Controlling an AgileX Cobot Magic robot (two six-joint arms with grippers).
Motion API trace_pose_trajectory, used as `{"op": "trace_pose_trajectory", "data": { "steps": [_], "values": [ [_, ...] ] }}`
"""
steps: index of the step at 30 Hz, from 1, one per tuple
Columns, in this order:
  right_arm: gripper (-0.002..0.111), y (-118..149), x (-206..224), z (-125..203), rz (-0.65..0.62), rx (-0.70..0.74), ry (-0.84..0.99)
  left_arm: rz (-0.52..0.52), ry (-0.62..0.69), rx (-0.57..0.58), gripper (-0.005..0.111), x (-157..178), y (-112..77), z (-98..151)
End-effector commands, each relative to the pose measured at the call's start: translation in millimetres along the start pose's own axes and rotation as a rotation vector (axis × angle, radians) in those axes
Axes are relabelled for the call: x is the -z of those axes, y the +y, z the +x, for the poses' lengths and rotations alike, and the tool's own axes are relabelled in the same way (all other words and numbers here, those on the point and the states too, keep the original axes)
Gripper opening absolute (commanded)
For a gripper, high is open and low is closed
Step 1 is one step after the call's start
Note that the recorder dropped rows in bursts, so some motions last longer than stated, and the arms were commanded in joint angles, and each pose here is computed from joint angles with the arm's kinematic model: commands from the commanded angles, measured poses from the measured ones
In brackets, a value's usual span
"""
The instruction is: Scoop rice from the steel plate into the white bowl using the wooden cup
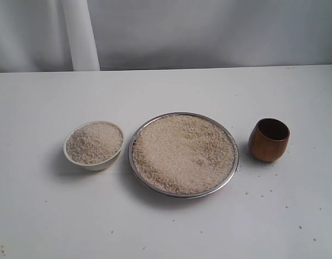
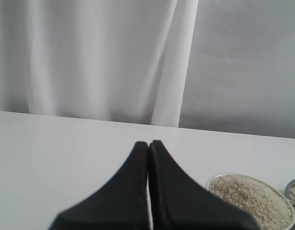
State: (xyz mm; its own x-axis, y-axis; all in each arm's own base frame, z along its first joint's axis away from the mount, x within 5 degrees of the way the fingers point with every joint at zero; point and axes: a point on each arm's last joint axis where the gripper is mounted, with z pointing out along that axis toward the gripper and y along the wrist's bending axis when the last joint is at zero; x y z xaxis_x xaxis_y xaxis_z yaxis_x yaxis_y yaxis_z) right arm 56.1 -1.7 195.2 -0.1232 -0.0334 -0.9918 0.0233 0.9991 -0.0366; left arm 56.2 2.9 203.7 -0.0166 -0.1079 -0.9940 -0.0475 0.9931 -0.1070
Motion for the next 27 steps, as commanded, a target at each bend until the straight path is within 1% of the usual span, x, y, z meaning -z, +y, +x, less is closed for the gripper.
{"op": "trace_pose_trajectory", "data": {
  "steps": [1,6,27],
  "values": [
    [0.001,0.4,0.3,5.3,-0.004,0.004,0.046,0.006,0.0,0.01,0.0,-0.2,-0.3,0.4],
    [0.001,0.5,1.0,12.8,-0.006,0.004,0.128,0.006,0.0,0.01,0.0,-0.2,-0.3,0.4],
    [0.001,0.5,1.0,12.8,-0.007,0.012,0.128,0.006,0.0,0.01,0.0,-0.2,-0.3,0.4]
  ]
}}
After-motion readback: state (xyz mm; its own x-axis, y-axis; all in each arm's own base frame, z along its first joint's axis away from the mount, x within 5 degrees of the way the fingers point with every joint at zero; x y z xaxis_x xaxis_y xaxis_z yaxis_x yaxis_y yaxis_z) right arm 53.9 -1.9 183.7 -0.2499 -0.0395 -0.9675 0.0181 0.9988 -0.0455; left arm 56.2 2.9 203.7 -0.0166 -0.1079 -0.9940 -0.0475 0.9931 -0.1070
